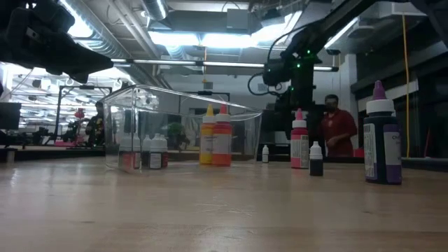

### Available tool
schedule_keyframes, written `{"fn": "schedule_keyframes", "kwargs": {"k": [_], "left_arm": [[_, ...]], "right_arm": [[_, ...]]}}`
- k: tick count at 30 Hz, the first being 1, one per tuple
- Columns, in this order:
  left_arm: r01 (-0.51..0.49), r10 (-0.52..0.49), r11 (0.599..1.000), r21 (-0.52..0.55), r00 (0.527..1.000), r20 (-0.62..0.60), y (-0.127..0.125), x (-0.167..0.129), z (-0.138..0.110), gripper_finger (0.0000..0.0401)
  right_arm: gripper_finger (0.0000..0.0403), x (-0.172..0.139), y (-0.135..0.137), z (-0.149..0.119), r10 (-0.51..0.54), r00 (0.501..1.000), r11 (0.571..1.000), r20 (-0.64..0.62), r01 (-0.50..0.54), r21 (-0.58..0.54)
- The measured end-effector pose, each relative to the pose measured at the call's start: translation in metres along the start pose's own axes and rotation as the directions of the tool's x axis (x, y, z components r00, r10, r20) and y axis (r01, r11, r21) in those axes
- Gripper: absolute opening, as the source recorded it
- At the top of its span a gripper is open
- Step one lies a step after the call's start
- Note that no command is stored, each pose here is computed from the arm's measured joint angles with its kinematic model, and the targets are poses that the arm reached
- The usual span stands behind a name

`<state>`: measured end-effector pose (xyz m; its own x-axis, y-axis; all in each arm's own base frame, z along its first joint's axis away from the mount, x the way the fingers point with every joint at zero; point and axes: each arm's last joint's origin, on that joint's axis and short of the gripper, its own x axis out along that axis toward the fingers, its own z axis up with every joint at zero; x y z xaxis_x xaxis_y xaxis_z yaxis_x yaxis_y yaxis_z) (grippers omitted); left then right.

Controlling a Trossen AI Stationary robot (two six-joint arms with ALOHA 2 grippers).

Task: Pick & Place food coloring
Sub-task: Put the top small black food coloring bottle into the transparent bin

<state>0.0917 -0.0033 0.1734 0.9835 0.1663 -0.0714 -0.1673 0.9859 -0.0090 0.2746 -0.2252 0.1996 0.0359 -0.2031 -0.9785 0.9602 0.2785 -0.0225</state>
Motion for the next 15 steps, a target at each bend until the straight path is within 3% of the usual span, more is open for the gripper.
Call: {"fn": "schedule_keyframes", "kwargs": {"k": [15], "left_arm": [[0.0,0.0,1.0,0.0,1.0,0.0,0.0,0.0,0.0,0.0052]], "right_arm": [[0.0307,0.03,0.005,-0.001,-0.006,0.995,1.0,-0.099,0.007,0.014]]}}
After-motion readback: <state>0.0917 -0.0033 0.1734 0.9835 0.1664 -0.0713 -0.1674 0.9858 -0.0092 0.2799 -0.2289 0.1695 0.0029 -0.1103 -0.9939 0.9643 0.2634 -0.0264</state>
